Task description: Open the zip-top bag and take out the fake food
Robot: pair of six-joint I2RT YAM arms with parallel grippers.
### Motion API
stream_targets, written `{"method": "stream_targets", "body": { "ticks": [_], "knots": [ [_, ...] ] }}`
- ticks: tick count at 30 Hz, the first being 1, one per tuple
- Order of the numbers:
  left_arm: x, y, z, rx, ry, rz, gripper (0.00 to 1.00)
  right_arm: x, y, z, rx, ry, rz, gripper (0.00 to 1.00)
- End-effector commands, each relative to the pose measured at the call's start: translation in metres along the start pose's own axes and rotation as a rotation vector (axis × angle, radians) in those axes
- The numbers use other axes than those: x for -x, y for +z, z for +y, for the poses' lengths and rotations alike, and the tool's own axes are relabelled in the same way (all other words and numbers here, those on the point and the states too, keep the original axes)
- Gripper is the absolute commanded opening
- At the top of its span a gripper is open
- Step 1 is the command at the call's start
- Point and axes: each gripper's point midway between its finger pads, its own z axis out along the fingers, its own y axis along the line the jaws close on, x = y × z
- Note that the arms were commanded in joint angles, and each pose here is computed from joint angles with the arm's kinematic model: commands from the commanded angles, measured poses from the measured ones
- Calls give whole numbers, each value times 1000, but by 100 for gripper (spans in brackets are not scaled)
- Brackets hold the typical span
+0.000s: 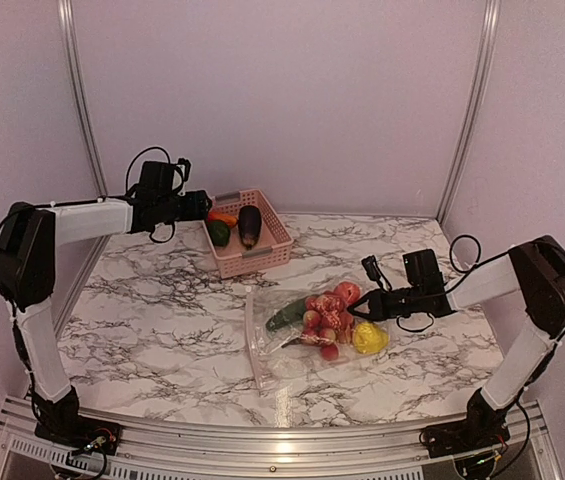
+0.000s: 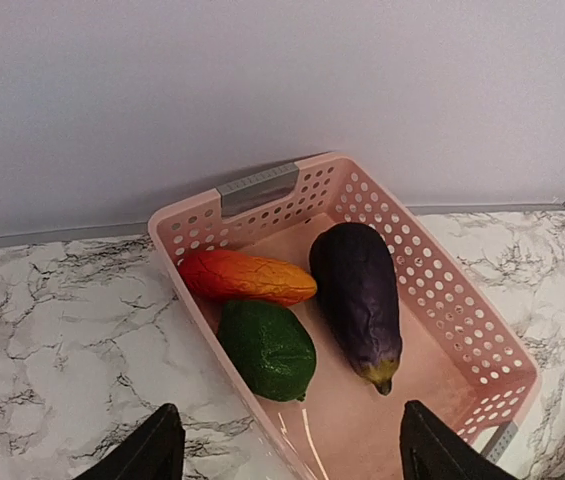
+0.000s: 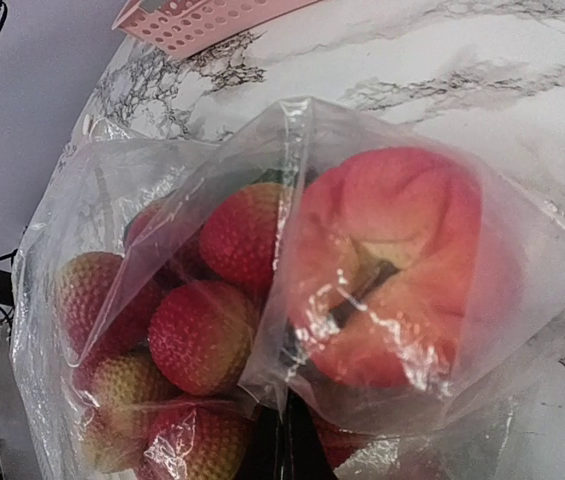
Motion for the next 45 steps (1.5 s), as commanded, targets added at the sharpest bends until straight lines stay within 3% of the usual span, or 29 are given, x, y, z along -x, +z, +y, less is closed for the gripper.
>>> {"method": "stream_targets", "body": {
  "ticks": [1, 9, 17, 28, 36, 45],
  "knots": [
    [5, -50, -23, -108, -51, -119, 74, -1, -1, 14, 37, -16, -7, 0],
    [-77, -124, -53, -231, -21, -92, 67, -4, 0, 19, 51, -23, 0, 0],
    [-164, -164, -68, -325, 20, -39, 60, -7, 6, 13, 40, -27, 18, 0],
    [-232, -157, -110, -464, 145, 8, 51, -4, 7, 11, 27, -34, 18, 0],
    [-253, -142, -164, -586, 280, 38, 44, -3, 8, 10, 21, -44, 28, 0],
    [-257, -122, -206, -667, 377, 35, 44, -1, 10, 10, 26, -49, 33, 0]
  ]
}}
